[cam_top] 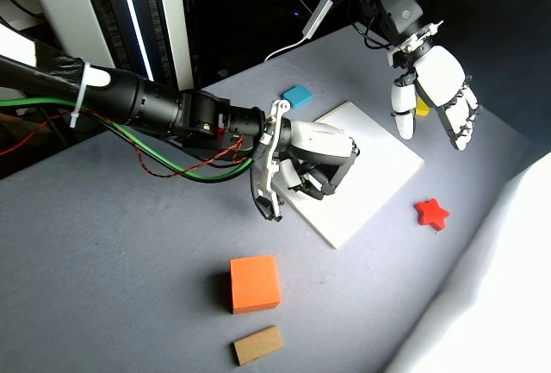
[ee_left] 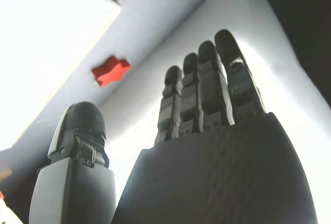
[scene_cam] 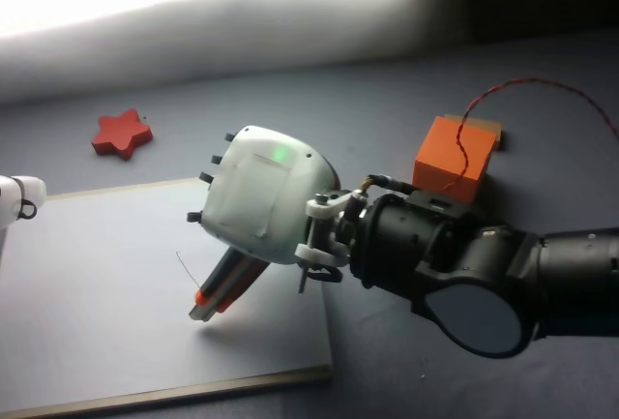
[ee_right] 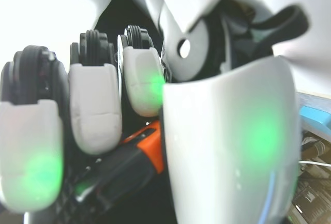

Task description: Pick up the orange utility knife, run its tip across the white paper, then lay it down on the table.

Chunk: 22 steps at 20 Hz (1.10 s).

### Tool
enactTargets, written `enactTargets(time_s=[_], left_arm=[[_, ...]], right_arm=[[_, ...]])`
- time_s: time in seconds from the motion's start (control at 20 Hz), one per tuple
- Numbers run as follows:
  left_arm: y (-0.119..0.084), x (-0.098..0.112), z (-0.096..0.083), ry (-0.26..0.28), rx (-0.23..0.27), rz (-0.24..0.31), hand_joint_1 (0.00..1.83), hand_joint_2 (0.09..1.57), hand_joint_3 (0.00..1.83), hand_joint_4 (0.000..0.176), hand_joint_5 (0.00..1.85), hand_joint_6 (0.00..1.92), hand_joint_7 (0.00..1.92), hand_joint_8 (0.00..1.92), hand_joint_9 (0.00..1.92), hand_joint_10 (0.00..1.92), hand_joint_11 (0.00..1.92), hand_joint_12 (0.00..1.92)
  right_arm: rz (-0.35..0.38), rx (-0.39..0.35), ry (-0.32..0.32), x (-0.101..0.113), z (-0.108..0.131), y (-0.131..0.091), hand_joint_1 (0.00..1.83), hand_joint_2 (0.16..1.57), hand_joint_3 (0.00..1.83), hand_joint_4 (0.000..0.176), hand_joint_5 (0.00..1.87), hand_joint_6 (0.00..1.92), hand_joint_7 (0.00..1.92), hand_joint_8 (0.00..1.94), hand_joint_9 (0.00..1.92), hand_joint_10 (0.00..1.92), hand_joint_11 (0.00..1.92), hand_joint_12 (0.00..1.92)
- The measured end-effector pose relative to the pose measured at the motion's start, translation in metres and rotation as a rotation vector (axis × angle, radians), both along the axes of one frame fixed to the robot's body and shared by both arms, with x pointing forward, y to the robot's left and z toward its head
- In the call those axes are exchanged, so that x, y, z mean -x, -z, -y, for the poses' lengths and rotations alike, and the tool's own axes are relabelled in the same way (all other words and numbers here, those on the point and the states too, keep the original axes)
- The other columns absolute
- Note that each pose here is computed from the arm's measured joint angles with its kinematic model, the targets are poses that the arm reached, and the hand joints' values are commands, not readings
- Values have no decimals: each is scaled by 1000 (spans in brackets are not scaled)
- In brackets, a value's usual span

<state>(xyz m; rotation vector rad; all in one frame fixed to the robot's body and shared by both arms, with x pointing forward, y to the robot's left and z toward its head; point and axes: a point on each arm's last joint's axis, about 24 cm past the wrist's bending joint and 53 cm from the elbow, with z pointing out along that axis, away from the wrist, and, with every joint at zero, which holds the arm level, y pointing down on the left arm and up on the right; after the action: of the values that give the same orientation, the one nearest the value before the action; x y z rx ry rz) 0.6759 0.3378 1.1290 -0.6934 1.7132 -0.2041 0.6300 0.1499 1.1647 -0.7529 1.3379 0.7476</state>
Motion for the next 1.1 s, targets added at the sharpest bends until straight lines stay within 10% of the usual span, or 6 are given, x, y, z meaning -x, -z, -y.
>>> enactTargets(time_s=[1.1], left_arm=[[-2,0,2,-5,9,2,172,1305,0,18,100,2,181,6,208,4,0,740]], right_arm=[[-26,1,65,-6,57,12,1506,1050,637,176,1578,1921,1803,1941,1921,1921,1921,1921]])
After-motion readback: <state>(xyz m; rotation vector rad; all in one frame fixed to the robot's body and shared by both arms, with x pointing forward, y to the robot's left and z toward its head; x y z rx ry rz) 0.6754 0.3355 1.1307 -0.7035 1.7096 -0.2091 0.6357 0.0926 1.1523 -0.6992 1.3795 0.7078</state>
